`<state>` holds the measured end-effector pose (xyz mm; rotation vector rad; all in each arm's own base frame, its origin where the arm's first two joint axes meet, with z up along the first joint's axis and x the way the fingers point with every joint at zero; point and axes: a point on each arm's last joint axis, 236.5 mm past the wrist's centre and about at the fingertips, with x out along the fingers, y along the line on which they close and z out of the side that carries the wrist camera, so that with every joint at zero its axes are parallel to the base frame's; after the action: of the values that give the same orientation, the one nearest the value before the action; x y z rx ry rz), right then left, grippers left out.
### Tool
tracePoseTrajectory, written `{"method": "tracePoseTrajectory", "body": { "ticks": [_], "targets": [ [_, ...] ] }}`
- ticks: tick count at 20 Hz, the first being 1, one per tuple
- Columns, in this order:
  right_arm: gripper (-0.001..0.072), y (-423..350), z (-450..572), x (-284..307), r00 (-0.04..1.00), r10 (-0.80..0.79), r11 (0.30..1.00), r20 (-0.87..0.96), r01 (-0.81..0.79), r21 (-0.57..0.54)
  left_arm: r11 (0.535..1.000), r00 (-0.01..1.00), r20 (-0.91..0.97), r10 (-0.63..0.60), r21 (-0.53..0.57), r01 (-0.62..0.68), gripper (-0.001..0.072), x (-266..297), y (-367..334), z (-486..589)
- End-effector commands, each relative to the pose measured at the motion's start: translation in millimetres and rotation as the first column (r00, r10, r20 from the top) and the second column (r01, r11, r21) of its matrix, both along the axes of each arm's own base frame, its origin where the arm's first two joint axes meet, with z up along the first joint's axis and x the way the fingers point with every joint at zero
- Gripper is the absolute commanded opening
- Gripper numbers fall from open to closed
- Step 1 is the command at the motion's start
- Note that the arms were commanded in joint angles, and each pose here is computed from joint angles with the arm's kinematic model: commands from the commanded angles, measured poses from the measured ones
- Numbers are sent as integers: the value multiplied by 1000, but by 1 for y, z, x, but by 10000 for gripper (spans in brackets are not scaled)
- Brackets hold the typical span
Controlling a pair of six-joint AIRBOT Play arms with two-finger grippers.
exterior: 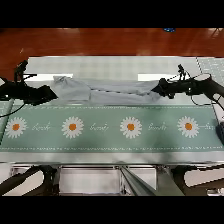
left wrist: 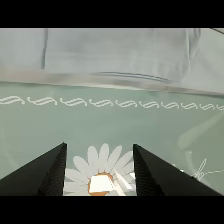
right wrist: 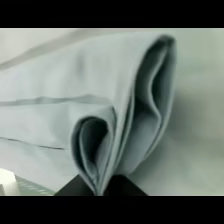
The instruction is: Fold the shirts.
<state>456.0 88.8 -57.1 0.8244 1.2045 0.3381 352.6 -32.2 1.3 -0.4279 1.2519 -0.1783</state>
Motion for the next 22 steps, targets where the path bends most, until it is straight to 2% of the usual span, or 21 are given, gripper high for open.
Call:
{"method": "tracePoseTrajectory", "body": {
  "ticks": [1,6,7,8,9,11,14,16,19,22],
  "targets": [
    [21,5,50,9,994,44,999,95,-45,11,1000,1000,-12,-4,-1,4,508,-2,-2,-6],
    [21,-30,92,-19,989,77,993,123,-65,-98,1000,1000,-22,-4,-6,3,497,-2,-3,-9],
    [21,-36,99,-32,989,102,987,110,-87,-137,999,1000,-27,0,-35,-1,289,0,-8,-9],
    [21,-41,105,-45,988,122,979,94,-103,-178,995,1000,-8,-9,-103,8,30,6,-24,-3],
    [21,-45,113,-59,986,144,967,87,-121,-225,985,997,49,-54,-162,61,17,13,-46,6],
    [20,-53,136,-92,981,164,940,99,-125,-317,970,986,141,-92,-210,121,16,28,-87,19],
    [21,-44,170,-140,972,158,929,173,-87,-360,959,941,283,-187,-153,237,16,38,-162,26],
    [20,-36,185,-171,967,136,931,217,-50,-361,931,899,336,-282,-131,341,16,32,-222,25],
    [20,-26,198,-207,961,110,935,253,-14,-354,833,822,299,-485,-129,538,16,6,-317,8],
    [20,-20,207,-226,956,107,936,273,-4,-351,730,753,195,-628,-187,657,17,-23,-391,-17]
  ]
}}
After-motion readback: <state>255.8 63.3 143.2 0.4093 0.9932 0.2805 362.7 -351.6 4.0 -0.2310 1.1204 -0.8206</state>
